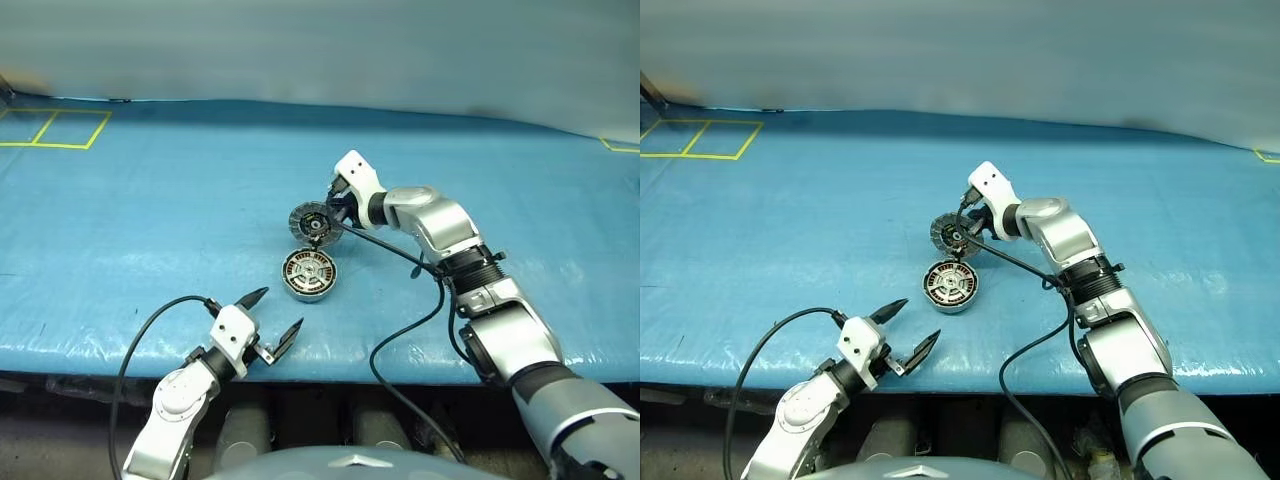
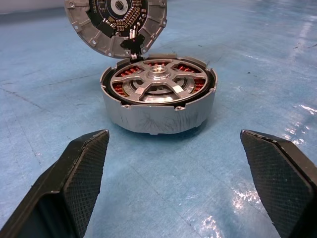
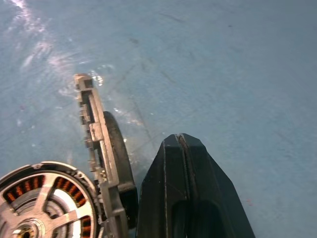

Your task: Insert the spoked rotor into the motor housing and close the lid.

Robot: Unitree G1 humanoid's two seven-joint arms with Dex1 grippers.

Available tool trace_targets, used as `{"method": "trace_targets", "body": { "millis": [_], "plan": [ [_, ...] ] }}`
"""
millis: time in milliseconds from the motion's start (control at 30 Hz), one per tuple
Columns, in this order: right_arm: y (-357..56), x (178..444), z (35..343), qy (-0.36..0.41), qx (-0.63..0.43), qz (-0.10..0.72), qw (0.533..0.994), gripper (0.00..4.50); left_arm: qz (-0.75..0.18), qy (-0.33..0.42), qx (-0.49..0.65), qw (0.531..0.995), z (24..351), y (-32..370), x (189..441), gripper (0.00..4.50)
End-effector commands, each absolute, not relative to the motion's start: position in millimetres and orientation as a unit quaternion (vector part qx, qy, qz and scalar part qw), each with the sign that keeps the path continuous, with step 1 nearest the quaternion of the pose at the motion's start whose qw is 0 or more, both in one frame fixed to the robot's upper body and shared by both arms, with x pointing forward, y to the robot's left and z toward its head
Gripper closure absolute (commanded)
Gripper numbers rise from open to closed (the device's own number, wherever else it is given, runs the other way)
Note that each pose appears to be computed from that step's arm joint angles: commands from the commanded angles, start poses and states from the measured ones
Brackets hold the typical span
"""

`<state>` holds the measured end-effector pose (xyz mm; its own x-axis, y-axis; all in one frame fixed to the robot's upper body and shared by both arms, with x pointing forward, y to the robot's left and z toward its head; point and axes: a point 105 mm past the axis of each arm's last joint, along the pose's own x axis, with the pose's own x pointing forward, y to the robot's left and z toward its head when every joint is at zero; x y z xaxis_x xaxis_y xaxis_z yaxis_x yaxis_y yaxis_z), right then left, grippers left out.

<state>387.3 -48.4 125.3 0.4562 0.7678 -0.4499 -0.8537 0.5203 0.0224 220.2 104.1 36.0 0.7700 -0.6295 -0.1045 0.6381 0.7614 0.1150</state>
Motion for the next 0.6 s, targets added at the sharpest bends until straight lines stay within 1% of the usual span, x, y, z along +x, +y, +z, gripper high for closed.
{"method": "trace_targets", "body": {
  "millis": [33,133,267,333,500,600],
  "plan": [
    [-39,371,139,0.195,-0.063,0.537,0.818,4.48,-0.34,-0.006,0.071,0.938,53,99,221,0.0],
    [-36,356,136,0.204,-0.036,0.558,0.804,4.48,-0.34,-0.006,0.071,0.938,53,100,221,0.0],
    [-32,335,121,0.219,-0.022,0.57,0.792,4.48,-0.348,-0.005,0.071,0.935,53,98,222,0.0],
    [-31,328,112,0.231,-0.015,0.564,0.793,4.48,-0.352,-0.005,0.07,0.933,53,97,223,0.0],
    [-29,312,100,0.237,0.017,0.555,0.797,4.48,-0.359,-0.005,0.071,0.931,53,95,224,0.0],
    [-27,306,105,0.205,0.019,0.541,0.816,4.48,-0.361,-0.005,0.071,0.93,53,95,224,0.0]
  ]
}}
